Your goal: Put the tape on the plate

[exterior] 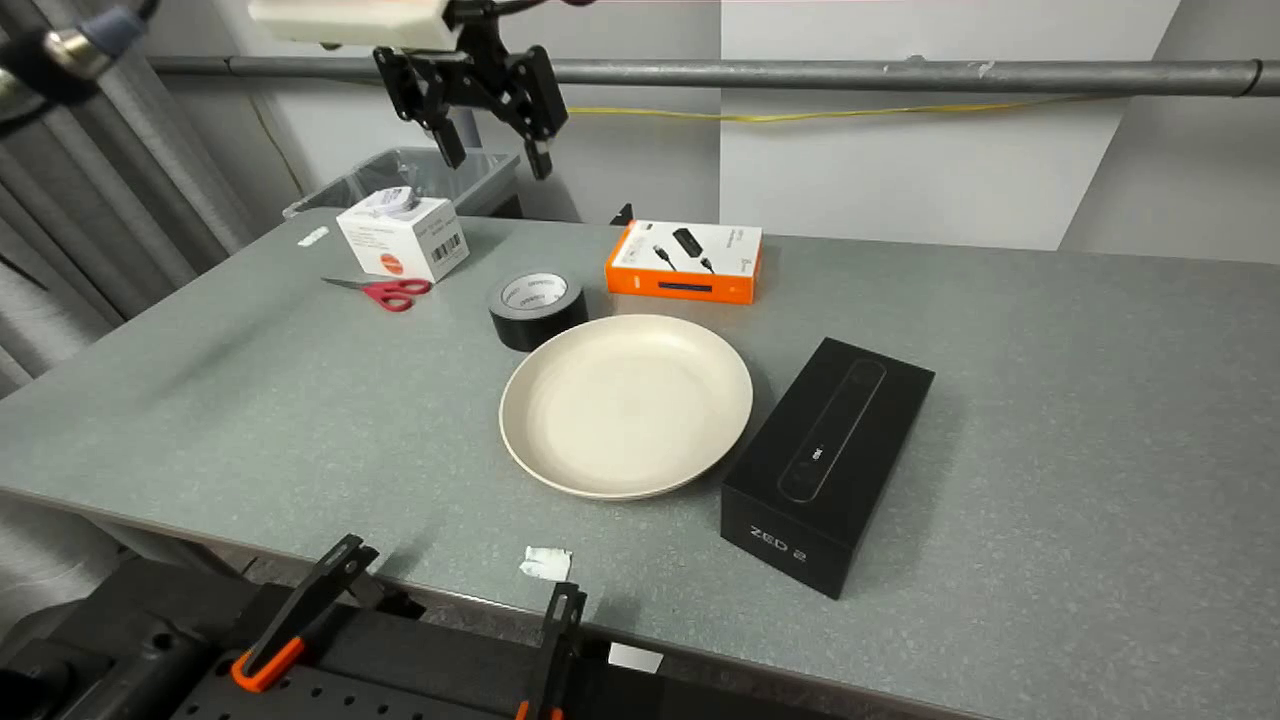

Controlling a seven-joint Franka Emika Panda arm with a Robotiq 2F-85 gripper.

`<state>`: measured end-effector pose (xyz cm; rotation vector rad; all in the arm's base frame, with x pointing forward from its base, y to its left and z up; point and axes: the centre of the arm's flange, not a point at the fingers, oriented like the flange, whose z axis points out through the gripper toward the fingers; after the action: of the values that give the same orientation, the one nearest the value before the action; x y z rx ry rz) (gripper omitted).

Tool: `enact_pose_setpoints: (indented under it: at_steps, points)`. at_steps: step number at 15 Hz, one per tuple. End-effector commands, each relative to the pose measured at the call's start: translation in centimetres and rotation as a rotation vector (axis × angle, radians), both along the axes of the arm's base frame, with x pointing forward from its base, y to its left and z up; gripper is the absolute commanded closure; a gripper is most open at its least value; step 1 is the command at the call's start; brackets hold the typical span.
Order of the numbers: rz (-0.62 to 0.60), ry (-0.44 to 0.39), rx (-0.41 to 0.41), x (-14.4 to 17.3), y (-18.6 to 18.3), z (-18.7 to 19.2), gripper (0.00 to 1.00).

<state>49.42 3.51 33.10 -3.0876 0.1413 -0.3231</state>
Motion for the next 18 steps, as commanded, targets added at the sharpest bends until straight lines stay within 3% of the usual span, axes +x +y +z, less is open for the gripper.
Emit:
enact_pose_setpoints:
  at_steps: [1, 2, 8, 18]
  points:
    - [-0.033, 0.037, -0.046, 4.1, 0.1, -2.2, 0.00]
    - [-0.006, 0.027, -0.019, 1.6, -0.1, -2.0, 0.00]
    - [-0.019, 0.030, -0.029, 3.1, -0.4, -2.7, 0.00]
    - [-0.108, 0.117, -0.082, 8.5, 0.9, -11.0, 0.00]
